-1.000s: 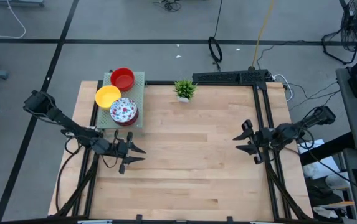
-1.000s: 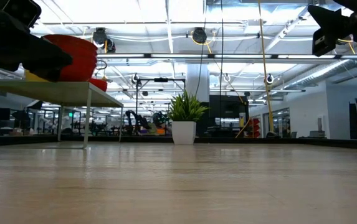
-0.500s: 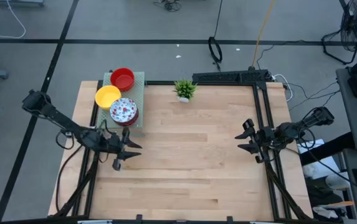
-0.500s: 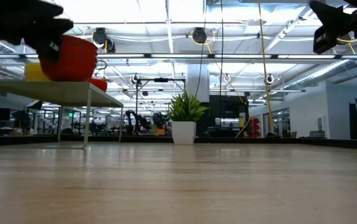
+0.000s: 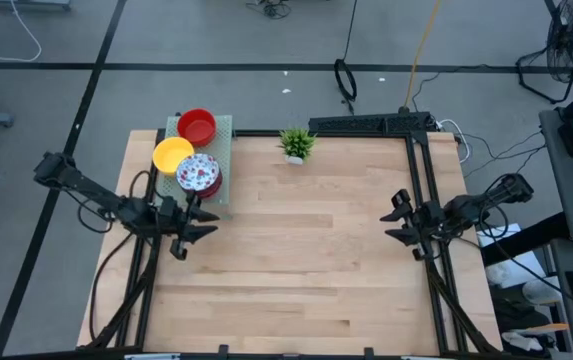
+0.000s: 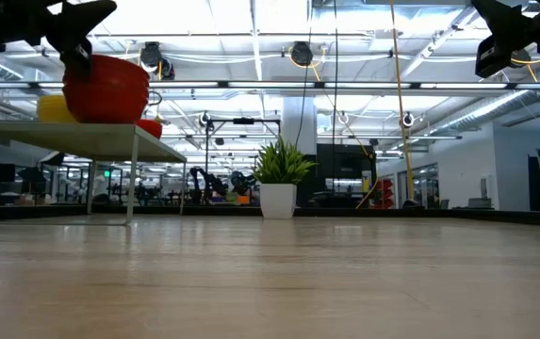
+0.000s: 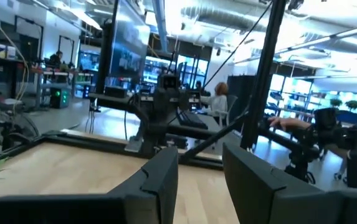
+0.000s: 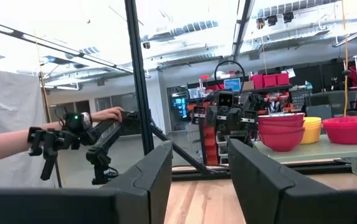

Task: Pick & Place Mini bowls
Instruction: Return to Home Position

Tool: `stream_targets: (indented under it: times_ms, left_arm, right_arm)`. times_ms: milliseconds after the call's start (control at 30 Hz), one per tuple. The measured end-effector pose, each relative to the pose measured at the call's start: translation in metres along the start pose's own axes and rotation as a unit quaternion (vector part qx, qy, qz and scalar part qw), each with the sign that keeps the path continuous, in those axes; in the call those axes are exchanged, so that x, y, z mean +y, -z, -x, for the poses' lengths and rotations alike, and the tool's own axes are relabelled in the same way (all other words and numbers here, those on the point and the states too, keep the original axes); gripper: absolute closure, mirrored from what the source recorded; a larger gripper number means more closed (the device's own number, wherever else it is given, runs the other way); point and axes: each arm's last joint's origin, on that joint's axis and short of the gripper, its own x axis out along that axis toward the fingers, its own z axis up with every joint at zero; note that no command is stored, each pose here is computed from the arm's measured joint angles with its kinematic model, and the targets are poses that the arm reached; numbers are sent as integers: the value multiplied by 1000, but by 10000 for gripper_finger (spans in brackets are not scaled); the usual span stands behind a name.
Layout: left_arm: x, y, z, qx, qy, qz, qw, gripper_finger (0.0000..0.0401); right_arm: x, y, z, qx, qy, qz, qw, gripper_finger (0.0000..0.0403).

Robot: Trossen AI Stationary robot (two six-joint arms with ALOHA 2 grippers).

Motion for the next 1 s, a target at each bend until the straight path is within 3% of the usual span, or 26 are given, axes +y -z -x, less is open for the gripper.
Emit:
stream_targets:
  times_ms: [467, 1000]
  left_arm:
    - [-7, -18, 15, -57, 47, 40, 996, 272]
    - [4, -33, 22, -115, 19, 51, 992, 272]
  right_arm:
    - [-1, -6, 4, -29, -2, -7, 1000, 259]
    - [-1, -8, 5, -36, -2, -9, 999, 259]
